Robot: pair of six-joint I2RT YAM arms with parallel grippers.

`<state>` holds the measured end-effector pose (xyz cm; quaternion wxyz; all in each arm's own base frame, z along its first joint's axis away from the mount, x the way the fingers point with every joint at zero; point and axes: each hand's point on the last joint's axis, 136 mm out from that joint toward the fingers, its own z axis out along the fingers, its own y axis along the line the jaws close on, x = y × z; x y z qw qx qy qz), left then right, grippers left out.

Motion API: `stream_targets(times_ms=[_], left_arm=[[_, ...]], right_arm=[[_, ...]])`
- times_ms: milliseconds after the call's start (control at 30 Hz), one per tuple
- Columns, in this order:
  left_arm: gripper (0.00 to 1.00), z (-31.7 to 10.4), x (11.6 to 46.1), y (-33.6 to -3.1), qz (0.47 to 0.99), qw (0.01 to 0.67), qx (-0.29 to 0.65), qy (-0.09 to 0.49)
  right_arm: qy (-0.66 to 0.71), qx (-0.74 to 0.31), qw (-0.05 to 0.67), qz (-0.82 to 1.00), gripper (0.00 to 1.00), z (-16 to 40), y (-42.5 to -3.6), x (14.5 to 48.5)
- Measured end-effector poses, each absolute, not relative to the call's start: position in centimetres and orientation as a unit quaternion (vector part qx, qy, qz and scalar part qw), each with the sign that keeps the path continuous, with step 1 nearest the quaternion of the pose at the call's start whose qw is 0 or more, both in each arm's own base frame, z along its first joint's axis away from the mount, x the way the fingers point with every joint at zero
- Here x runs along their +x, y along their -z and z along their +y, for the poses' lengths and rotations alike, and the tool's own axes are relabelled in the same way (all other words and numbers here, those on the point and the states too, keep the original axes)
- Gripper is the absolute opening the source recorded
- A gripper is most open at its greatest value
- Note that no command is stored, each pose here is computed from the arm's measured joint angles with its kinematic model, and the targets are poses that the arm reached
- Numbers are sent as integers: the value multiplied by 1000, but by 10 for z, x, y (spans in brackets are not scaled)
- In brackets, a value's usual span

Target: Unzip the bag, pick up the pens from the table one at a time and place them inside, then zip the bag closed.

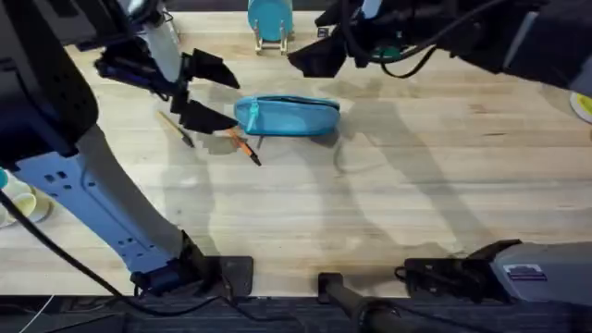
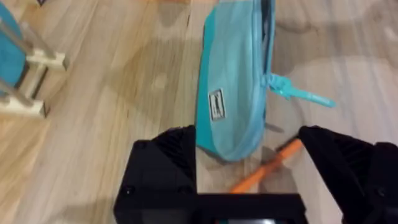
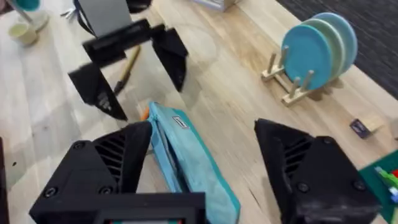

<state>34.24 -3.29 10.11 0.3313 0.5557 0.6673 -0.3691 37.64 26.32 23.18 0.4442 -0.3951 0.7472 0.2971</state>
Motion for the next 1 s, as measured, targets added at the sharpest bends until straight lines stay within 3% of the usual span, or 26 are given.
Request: stream_targets(times_ms=[167,433,1000], left_arm=[[995,-16,336,-117,683,304,559,358],[996,-7,329,-168,699,286,582,301],[995,-2,291,-221,775,234,538,235]], right_arm=[[-287,-387,432,762,996,250,-232,370],[-283,-380,408,780,996,244,-222,365],[-242,-359,345,833,996,224,-223,354]])
